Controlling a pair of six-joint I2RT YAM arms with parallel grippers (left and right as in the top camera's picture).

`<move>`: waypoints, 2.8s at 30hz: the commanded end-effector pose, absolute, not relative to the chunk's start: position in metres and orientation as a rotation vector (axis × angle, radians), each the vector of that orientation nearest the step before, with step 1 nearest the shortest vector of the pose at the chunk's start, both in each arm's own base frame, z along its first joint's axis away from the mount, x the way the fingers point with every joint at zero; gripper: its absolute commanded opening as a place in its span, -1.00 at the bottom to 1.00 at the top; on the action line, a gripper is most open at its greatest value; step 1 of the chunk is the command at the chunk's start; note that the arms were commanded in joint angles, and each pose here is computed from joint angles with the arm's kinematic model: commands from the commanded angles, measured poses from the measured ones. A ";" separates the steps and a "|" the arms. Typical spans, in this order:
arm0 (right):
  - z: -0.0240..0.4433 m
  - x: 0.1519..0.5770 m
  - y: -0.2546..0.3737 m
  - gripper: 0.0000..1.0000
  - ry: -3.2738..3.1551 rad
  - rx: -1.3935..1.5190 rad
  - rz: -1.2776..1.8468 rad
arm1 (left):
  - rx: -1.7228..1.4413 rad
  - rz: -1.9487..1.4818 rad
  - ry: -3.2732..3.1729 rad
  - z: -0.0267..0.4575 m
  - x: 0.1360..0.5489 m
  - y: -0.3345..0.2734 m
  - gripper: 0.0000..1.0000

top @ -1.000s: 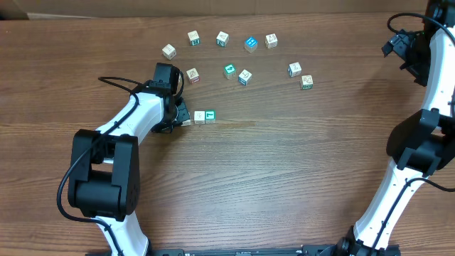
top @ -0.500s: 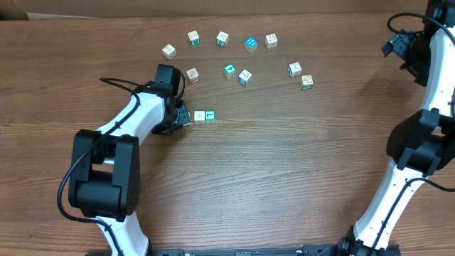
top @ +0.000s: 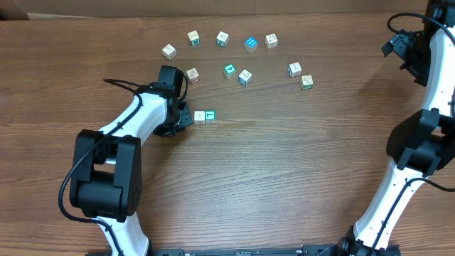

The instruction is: Form a horizontal line

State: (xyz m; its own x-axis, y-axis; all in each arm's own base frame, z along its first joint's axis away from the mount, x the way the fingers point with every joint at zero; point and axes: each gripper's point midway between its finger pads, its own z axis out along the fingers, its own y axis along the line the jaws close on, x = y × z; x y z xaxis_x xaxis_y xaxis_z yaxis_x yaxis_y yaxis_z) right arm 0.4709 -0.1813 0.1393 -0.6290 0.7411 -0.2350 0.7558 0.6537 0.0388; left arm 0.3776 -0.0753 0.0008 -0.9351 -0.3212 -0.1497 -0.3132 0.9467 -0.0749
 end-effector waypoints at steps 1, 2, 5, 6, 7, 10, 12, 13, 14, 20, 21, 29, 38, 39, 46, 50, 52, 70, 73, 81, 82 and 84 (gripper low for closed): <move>0.147 0.470 -0.183 1.00 2.628 1.210 -0.095 | -0.496 -0.137 2.960 -0.003 0.372 -0.086 -0.91; 0.147 0.470 -0.183 1.00 2.628 1.210 -0.095 | -0.496 -0.137 2.959 -0.003 0.372 -0.086 -0.91; 0.147 0.470 -0.183 1.00 2.628 1.210 -0.095 | -0.495 -0.139 2.955 -0.003 0.374 -0.086 -0.91; 0.147 0.470 -0.183 1.00 2.628 1.210 -0.095 | -0.495 -0.140 2.954 -0.003 0.374 -0.086 -0.91; 0.147 0.470 -0.183 1.00 2.628 1.210 -0.095 | -0.495 -0.140 2.954 -0.003 0.374 -0.086 -0.91; 0.147 0.470 -0.183 1.00 2.628 1.210 -0.095 | -0.497 -0.133 2.969 -0.003 0.370 -0.086 -0.91; 0.147 0.470 -0.183 1.00 2.628 1.210 -0.095 | -0.501 -0.124 2.986 -0.004 0.366 -0.085 -0.92; 0.147 0.470 -0.183 1.00 2.628 1.210 -0.096 | -0.502 -0.121 2.991 -0.004 0.364 -0.085 -0.91; 0.147 0.470 -0.183 1.00 2.628 1.210 -0.095 | -0.502 -0.119 2.995 -0.004 0.363 -0.084 -0.92; 0.147 0.470 -0.183 1.00 2.628 1.210 -0.096 | -0.507 -0.131 3.025 -0.005 0.357 -0.086 -0.91; 0.147 0.470 -0.183 1.00 2.628 1.210 -0.096 | -0.507 -0.133 3.022 -0.005 0.357 -0.086 -0.91; 0.147 0.470 -0.183 1.00 2.628 1.210 -0.095 | -0.503 -0.141 3.006 -0.004 0.361 -0.087 -0.91; 0.147 0.470 -0.183 1.00 2.628 1.210 -0.095 | -0.503 -0.104 2.994 -0.004 0.363 -0.083 -0.91; 0.147 0.470 -0.183 1.00 2.628 1.210 -0.095 | -0.504 -0.088 2.990 -0.004 0.364 -0.081 -0.90; 0.147 0.470 -0.183 1.00 2.628 1.210 -0.095 | -0.507 0.002 2.942 -0.003 0.372 -0.069 -0.88; 0.147 0.470 -0.183 1.00 2.628 1.210 -0.095 | -0.503 -0.014 2.916 -0.002 0.378 -0.070 -0.88; 0.147 0.470 -0.183 1.00 2.628 1.210 -0.095 | -0.501 -0.019 2.906 -0.002 0.381 -0.071 -0.87; 0.147 0.470 -0.183 1.00 2.628 1.210 -0.095 | -0.485 -0.029 2.857 0.001 0.393 -0.071 -0.80; 0.147 0.470 -0.183 1.00 2.628 1.210 -0.096 | -0.474 -0.010 2.842 0.002 0.396 -0.069 -0.79; 0.147 0.470 -0.183 1.00 2.628 1.210 -0.095 | -0.451 -0.017 2.823 0.003 0.402 -0.070 -0.79; 0.147 0.470 -0.183 1.00 2.628 1.210 -0.095 | -0.438 -0.018 2.820 0.004 0.403 -0.070 -0.80; 0.147 0.470 -0.183 1.00 2.628 1.210 -0.095 | -0.420 -0.014 2.809 0.005 0.406 -0.070 -0.80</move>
